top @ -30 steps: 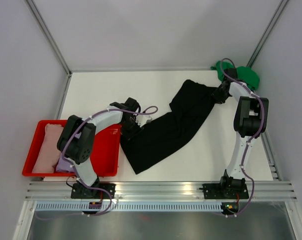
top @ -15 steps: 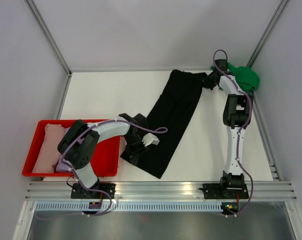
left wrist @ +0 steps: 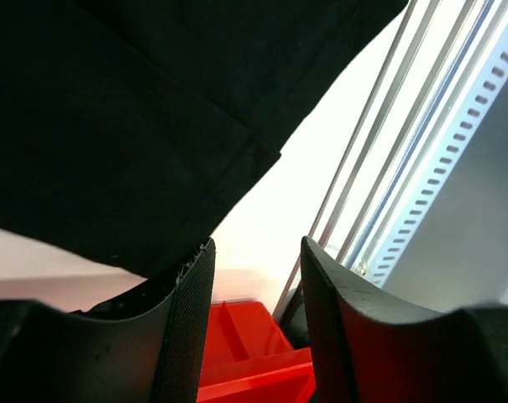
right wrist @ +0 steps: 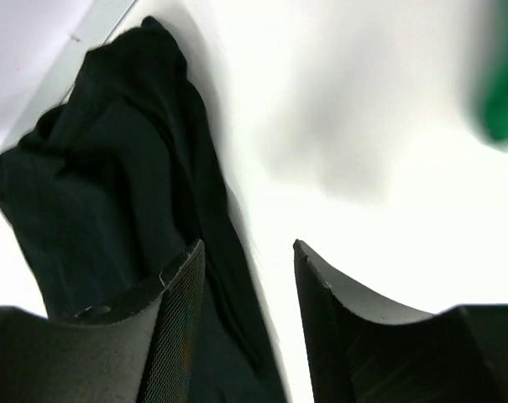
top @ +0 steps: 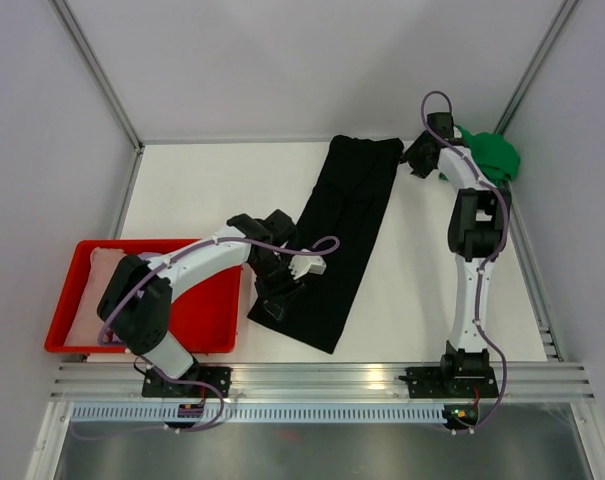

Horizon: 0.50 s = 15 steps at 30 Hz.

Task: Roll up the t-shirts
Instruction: Fold the tshirt

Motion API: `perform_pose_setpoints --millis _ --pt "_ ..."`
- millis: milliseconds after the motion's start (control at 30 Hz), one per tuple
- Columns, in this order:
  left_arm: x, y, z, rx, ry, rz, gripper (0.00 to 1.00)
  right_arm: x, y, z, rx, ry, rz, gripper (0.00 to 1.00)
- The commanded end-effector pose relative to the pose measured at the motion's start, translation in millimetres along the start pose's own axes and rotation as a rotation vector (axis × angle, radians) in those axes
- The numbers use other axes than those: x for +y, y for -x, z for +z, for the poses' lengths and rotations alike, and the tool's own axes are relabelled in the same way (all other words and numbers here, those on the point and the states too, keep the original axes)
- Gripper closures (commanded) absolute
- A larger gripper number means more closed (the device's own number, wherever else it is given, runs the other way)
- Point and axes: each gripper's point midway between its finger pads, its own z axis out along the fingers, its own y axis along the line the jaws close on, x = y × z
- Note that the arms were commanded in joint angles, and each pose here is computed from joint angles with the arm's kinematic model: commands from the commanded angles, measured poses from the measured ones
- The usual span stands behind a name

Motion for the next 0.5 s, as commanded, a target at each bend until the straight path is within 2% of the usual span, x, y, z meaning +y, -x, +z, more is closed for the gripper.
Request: perform_pose_setpoints --millis 0,33,67,100,133,233,267,300,467 --pt "11 10 -13 -0.034 0.068 -0.008 0.49 7 50 -91 -0.155 -0.019 -0.108 0.47" --pt "18 9 -14 -0.033 0.092 -0.025 0.49 15 54 -122 -0.182 0.007 -0.12 0.46" --pt "26 11 -15 -0.041 0.132 -0.045 0.49 -5 19 -119 -0.109 -0.033 -0.146 0.46" --pt "31 12 -18 -0.054 0.152 -0.058 0.49 -14 6 -127 -0.089 -0.043 -0.153 0.46" --pt "39 12 -23 -0.071 0.173 -0.083 0.49 -28 -33 -143 -0.033 -0.058 -0.18 0.47" --pt "56 15 -39 -0.119 0.239 -0.141 0.49 -27 -91 -179 0.01 -0.008 -0.238 0.47" --pt "61 16 -43 -0.13 0.256 -0.156 0.48 -52 -129 -178 0.081 -0.046 -0.257 0.47" --pt "65 16 -46 -0.135 0.273 -0.165 0.49 -49 -158 -186 0.118 -0.035 -0.277 0.47" --pt "67 20 -48 -0.179 0.292 -0.18 0.49 -67 -259 -220 0.243 -0.005 -0.356 0.48"
